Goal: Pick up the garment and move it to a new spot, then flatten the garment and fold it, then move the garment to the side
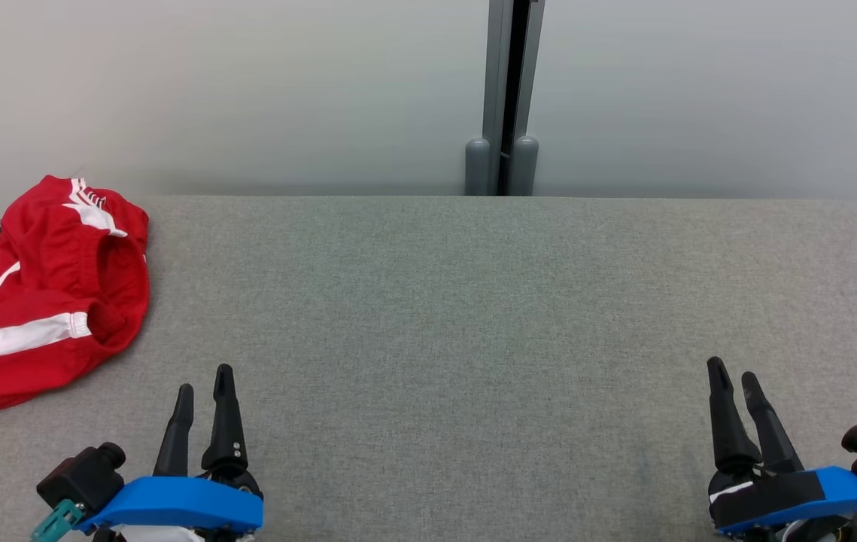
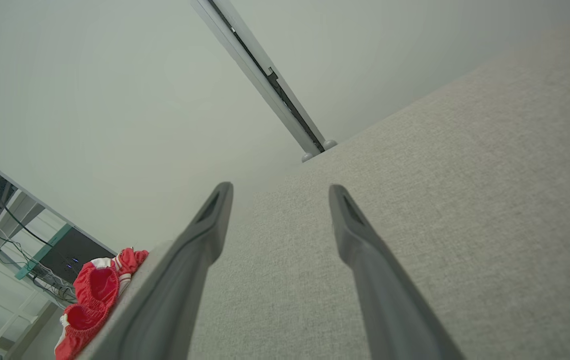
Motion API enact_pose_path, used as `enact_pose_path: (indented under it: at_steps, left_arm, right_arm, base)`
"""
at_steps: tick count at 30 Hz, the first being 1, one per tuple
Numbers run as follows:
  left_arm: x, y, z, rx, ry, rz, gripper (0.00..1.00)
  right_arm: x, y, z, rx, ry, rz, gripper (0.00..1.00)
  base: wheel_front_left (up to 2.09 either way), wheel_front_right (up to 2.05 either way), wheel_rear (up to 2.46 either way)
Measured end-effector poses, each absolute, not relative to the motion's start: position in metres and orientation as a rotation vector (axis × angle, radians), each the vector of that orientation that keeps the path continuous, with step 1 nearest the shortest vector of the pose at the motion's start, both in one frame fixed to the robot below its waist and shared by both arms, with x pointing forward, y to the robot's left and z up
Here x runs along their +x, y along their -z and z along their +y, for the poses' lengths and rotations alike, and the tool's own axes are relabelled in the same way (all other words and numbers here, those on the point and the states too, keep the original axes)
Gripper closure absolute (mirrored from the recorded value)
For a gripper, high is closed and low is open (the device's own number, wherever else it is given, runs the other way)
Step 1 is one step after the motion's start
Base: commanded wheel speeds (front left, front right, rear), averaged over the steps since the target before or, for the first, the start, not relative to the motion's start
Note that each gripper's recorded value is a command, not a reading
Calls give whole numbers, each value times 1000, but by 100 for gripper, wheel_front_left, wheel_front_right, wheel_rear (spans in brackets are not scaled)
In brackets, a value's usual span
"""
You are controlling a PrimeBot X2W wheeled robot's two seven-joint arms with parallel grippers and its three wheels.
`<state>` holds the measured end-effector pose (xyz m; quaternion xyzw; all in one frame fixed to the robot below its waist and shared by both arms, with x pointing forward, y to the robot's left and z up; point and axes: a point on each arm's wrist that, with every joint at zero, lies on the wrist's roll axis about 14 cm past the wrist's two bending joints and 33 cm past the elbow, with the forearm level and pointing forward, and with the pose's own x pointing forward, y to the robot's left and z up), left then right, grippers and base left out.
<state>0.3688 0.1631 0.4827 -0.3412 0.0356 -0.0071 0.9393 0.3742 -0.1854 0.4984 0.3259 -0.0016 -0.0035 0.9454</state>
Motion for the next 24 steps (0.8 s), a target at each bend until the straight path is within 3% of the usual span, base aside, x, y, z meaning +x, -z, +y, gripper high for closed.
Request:
enact_pose_path:
  at_steps: [24]
  left_arm:
    - [361, -472, 149, -471, 64, 81, 0]
  right_arm:
    - [370, -499, -178, 376, -32, -22, 0]
  base:
    - [0, 0, 0]
